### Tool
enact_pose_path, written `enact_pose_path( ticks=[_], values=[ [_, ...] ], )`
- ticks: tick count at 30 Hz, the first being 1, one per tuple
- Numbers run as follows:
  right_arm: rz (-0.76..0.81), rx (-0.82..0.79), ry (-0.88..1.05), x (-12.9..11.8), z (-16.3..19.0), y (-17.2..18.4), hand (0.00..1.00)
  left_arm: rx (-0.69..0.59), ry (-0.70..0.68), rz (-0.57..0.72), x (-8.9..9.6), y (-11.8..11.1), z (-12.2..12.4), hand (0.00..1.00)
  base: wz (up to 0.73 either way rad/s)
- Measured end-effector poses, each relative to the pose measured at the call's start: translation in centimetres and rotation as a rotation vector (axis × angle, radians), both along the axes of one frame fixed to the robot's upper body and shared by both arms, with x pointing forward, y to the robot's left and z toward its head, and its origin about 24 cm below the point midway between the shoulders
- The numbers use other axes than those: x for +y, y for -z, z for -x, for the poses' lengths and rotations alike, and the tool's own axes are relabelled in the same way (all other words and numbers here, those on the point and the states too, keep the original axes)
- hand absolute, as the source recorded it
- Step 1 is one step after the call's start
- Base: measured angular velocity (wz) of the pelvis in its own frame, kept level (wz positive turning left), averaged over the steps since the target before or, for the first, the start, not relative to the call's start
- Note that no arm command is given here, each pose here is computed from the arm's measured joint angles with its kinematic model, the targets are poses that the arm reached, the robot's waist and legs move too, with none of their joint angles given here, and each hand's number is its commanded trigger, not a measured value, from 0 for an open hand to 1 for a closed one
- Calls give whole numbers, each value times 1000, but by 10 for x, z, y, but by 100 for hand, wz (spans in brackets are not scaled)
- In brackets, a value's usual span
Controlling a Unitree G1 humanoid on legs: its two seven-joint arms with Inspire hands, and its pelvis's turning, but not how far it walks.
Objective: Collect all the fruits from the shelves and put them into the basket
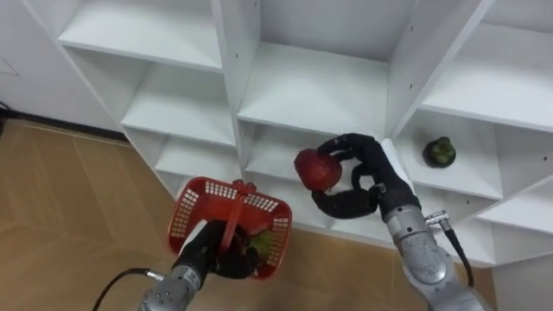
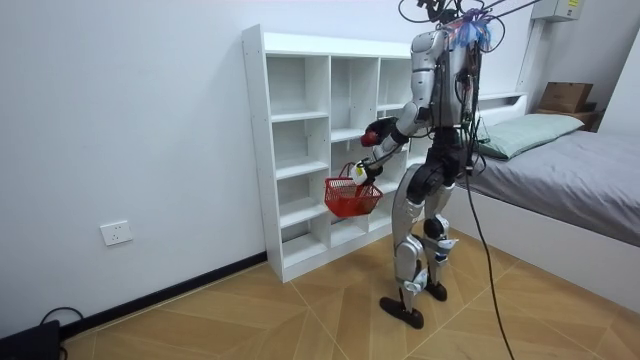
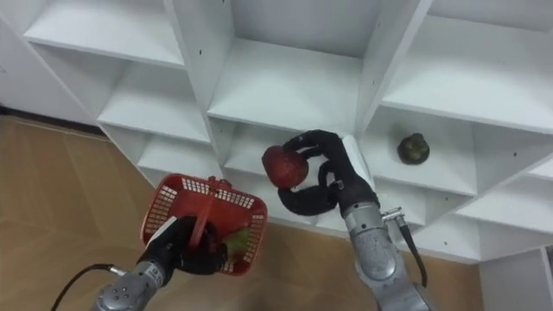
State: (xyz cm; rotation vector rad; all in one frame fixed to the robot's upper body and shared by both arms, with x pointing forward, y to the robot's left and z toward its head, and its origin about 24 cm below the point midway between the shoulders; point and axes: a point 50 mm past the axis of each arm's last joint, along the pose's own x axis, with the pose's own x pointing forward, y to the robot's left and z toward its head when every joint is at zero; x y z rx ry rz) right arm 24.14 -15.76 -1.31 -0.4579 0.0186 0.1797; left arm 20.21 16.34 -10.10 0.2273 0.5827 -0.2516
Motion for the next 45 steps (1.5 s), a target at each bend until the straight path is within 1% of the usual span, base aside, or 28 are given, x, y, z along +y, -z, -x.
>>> enact_pose_path(
  ticks=[5,14,18,21,23,28,31,40,45],
  values=[
    [-7,37,-44,2,10,5,100,-37,-3,-8,3,-3,-2,100,-11],
    [-6,79,-90,3,15,10,100,-40,0,-11,6,-3,-2,100,-7],
    [-3,92,-107,3,17,11,100,-63,7,1,3,-7,-7,100,-9],
    [3,103,-106,2,20,14,100,-74,2,41,-1,-10,-9,100,0],
    [20,110,-111,2,23,16,100,-87,23,62,-5,-13,-11,100,0],
    [43,114,-124,3,25,18,100,-98,62,90,-9,-17,-13,100,0],
    [43,116,-127,4,25,18,100,-106,76,118,-11,-19,-15,100,0],
    [46,123,-141,6,27,19,100,-77,154,180,-20,-18,-12,100,0],
    [46,126,-141,6,27,20,100,-100,201,200,-27,-24,-14,100,-2]
  ],
)
